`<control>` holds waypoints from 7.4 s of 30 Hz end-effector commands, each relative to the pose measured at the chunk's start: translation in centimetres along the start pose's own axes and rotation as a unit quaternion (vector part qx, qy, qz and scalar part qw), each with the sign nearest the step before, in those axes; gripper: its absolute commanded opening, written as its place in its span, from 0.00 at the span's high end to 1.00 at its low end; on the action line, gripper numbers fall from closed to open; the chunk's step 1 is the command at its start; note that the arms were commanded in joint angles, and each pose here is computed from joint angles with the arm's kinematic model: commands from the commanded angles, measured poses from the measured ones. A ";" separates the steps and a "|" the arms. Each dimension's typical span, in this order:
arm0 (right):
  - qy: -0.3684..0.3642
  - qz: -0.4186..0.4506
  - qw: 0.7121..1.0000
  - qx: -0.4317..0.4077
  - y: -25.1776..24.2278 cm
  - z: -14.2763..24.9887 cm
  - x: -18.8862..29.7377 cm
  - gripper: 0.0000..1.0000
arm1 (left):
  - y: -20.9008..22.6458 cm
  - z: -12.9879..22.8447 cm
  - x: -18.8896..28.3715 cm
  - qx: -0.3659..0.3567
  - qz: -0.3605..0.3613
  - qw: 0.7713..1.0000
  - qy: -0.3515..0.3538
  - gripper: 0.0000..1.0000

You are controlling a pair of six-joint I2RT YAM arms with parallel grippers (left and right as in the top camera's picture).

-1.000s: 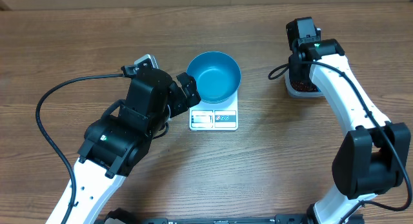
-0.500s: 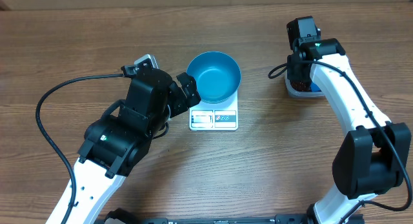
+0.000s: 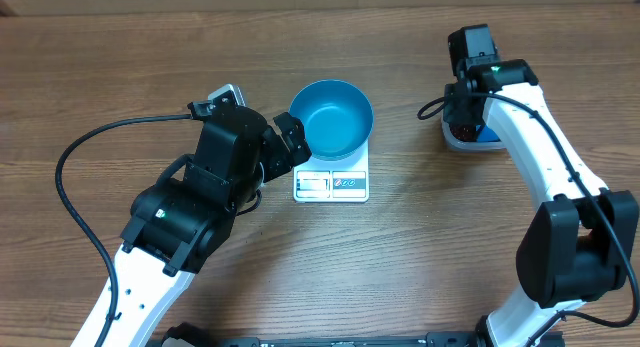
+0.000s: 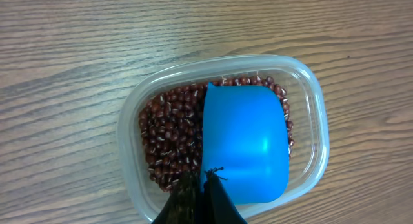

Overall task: Scoop item into bowl and weigh 150g on scale
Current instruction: 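Push the scoop through the beans with the right gripper to fill it, then lift the bean-filled scoop out of the tub with the right gripper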

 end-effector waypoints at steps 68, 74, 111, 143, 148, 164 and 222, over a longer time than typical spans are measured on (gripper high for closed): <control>0.076 -0.207 0.967 -0.129 -6.0 -1.8 -1.7 0.96 | -0.3 -0.5 0.7 -0.008 0.004 1.000 -0.016 0.01; 0.085 -0.205 0.965 -0.141 -7.0 -1.6 -1.9 0.96 | -0.3 -0.5 0.7 -0.008 0.004 1.000 -0.016 0.00; 0.111 -0.265 0.942 -0.174 -8.5 -1.5 -2.0 0.96 | -0.3 -0.5 0.7 -0.008 0.004 1.000 -0.016 0.00; 0.140 -0.287 0.929 -0.188 -8.5 -0.9 -1.7 0.96 | -0.3 -0.5 0.7 -0.008 0.004 1.000 -0.016 0.00; 0.144 -0.290 0.926 -0.195 -8.4 -0.8 -1.7 0.96 | -0.3 -0.5 0.7 -0.008 0.004 1.000 -0.016 0.00; 0.149 -0.318 0.912 -0.211 -9.3 -0.9 -1.6 0.96 | -0.3 -0.5 0.7 -0.008 0.004 1.000 -0.016 0.00; 0.146 -0.382 0.869 -0.280 -14.7 -0.6 -1.9 0.96 | -0.3 -0.5 0.7 -0.008 0.004 1.000 -0.016 0.00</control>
Point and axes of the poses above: each gripper's point midway between its finger pads, its own x axis back along the fingers, its own y axis along the line the jaws close on, z = x × y, the point moved 10 cm from there along x, back along the fingers, and after that the axes turned 8 degrees about -x, right-handed, at the moved point
